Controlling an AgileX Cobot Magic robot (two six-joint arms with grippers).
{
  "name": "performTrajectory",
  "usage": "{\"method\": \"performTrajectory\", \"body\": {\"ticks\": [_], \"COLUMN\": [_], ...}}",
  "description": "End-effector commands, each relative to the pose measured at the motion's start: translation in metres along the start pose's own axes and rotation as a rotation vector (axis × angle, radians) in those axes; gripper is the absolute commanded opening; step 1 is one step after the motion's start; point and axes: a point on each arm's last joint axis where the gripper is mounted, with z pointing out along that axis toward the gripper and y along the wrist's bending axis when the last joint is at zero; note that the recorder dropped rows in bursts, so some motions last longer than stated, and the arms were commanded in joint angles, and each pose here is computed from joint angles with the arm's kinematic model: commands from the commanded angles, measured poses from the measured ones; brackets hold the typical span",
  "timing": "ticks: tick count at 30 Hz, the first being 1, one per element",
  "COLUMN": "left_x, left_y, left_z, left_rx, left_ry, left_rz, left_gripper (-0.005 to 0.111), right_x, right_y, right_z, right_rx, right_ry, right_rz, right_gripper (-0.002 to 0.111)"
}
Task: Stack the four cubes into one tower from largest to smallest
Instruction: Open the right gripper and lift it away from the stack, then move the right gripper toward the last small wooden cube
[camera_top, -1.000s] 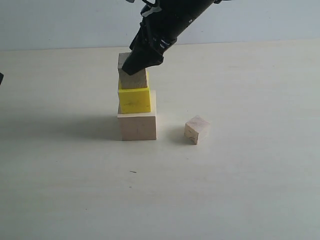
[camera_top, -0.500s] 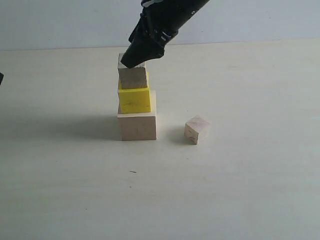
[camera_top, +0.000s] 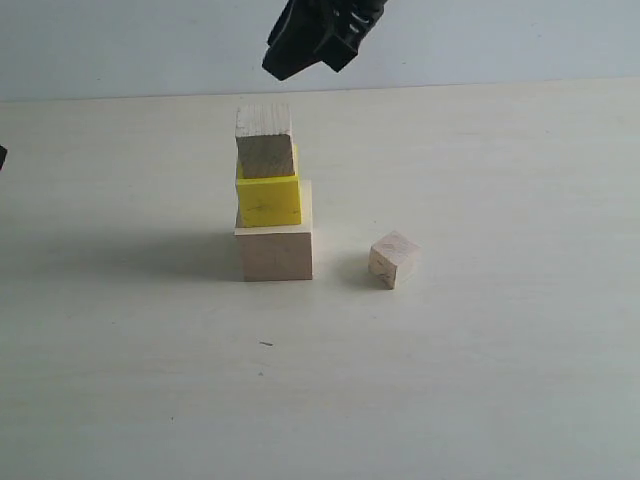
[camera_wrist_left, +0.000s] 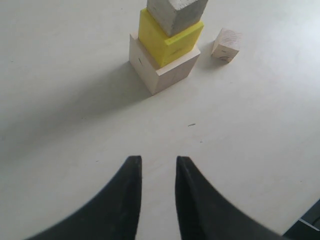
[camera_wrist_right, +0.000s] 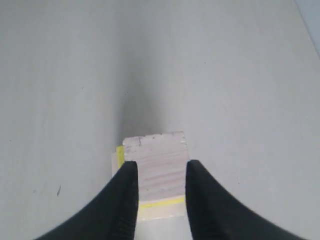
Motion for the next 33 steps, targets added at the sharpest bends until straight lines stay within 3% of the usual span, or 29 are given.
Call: {"method": "performTrajectory", "body": {"ticks": [1,7,13,20,28,33], "left_x": [0.000,0.001,0.000,0.000,-0.004,-0.006], "left_y": [0.000,-0.001,-0.001,0.000,0.001,0.002], "left_z": [-0.001,-0.001,-0.001,-0.001,-0.001,-0.001], "left_rx": [0.005,0.006,0.007,0.005,-0.013,-0.027], "left_ry": [-0.006,-0.003,-0.008,-0.014,-0.049,-0.077], "left_rz": [-0.002,-0.004,-0.006,-0.006,-0.006,-0.007], "left_gripper": [0.026,0.026,0.026,0.026,0.026,0.026], "right_x": [0.001,0.021,0.040,0.105,0.174,0.177], "right_y": [0.001,-0.010,-0.020,-0.034,0.004,0.030], "right_z": [-0.021,-0.031,-0.036,-0.056,-0.058,-0.070], "right_rx": [0.092,0.238,0.191,0.131,0.162,0.419], "right_ry": [0.094,0.286,0.280,0.208,-0.021,-0.154], "right_rz": [0.010,0.174,0.283,0.577,0.784,0.839], "right_gripper": [0.029,0.032,0.000,0.000,0.000,0.000]}}
